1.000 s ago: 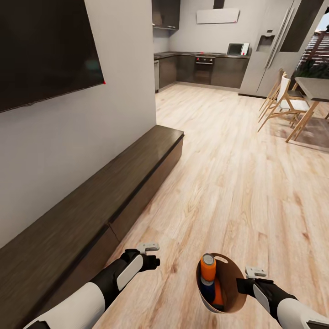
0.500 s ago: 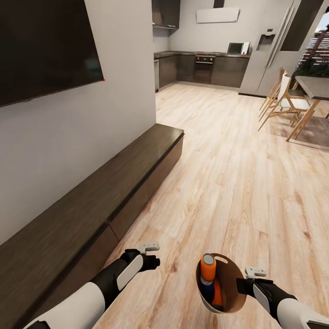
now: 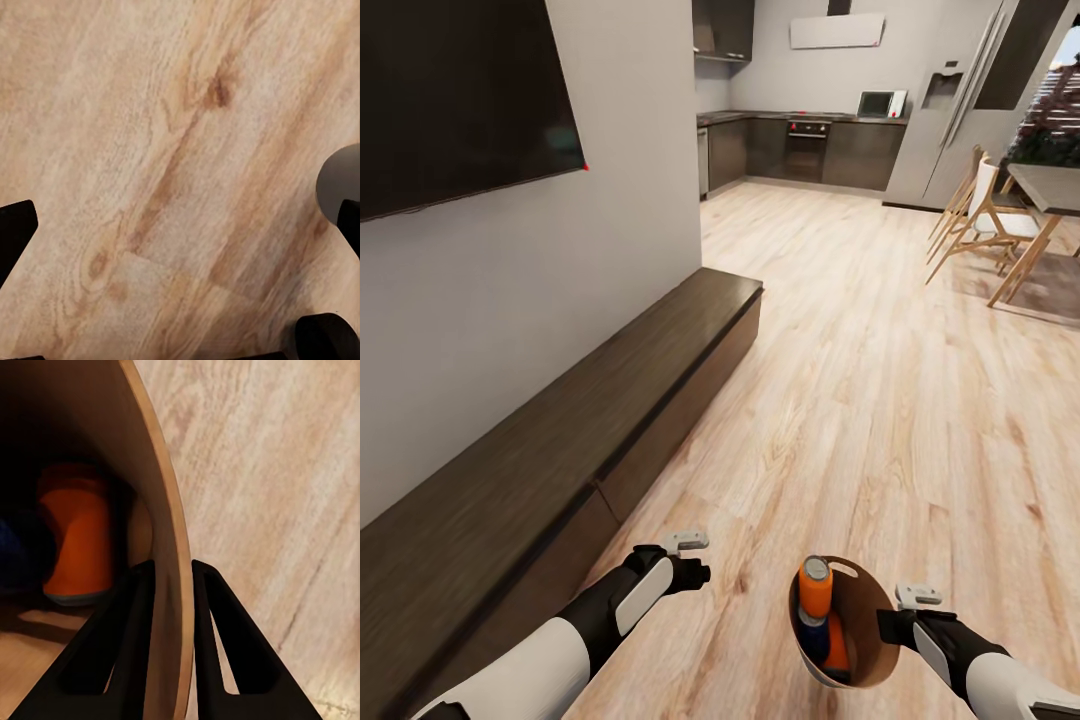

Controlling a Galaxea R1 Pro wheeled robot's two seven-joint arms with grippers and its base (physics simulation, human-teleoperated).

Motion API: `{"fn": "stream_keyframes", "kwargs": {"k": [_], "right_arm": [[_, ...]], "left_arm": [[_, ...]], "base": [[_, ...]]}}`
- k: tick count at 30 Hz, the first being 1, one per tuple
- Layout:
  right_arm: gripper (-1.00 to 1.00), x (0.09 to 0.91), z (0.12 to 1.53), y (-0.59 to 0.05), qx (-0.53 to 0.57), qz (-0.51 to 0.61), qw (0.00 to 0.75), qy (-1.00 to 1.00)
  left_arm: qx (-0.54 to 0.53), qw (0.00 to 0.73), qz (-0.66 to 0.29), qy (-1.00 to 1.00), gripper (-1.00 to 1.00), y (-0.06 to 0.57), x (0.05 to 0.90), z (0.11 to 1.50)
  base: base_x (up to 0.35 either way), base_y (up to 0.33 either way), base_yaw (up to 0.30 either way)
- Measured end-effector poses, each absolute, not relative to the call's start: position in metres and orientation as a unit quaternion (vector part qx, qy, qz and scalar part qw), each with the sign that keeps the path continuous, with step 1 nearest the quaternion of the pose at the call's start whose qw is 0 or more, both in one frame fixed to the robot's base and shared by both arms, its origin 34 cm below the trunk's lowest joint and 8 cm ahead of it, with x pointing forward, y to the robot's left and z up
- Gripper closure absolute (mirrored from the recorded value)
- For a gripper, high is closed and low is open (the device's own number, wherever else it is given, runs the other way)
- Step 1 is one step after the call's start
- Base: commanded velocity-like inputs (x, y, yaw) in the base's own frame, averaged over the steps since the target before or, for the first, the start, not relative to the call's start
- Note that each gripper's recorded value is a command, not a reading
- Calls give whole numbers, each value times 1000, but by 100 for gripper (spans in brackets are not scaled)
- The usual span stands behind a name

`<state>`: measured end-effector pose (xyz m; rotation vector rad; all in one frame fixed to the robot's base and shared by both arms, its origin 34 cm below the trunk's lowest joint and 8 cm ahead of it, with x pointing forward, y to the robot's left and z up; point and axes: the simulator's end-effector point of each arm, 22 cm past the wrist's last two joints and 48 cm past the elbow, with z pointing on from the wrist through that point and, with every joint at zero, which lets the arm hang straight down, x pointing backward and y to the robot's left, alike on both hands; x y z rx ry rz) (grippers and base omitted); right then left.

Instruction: Put the three can of soda from the living room inside the tash can in the kitchen.

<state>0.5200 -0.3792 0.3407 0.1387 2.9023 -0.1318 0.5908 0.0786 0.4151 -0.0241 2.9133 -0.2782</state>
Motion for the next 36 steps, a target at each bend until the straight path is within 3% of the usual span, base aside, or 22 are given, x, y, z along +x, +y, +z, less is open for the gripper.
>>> {"fn": "stream_keyframes", "kwargs": {"k": [36], "right_arm": [[100, 514, 306, -379, 46, -45, 117, 991]], "left_arm": [[-8, 108, -95, 990, -100, 79, 585, 380]], "base": [[0, 0, 0]]}}
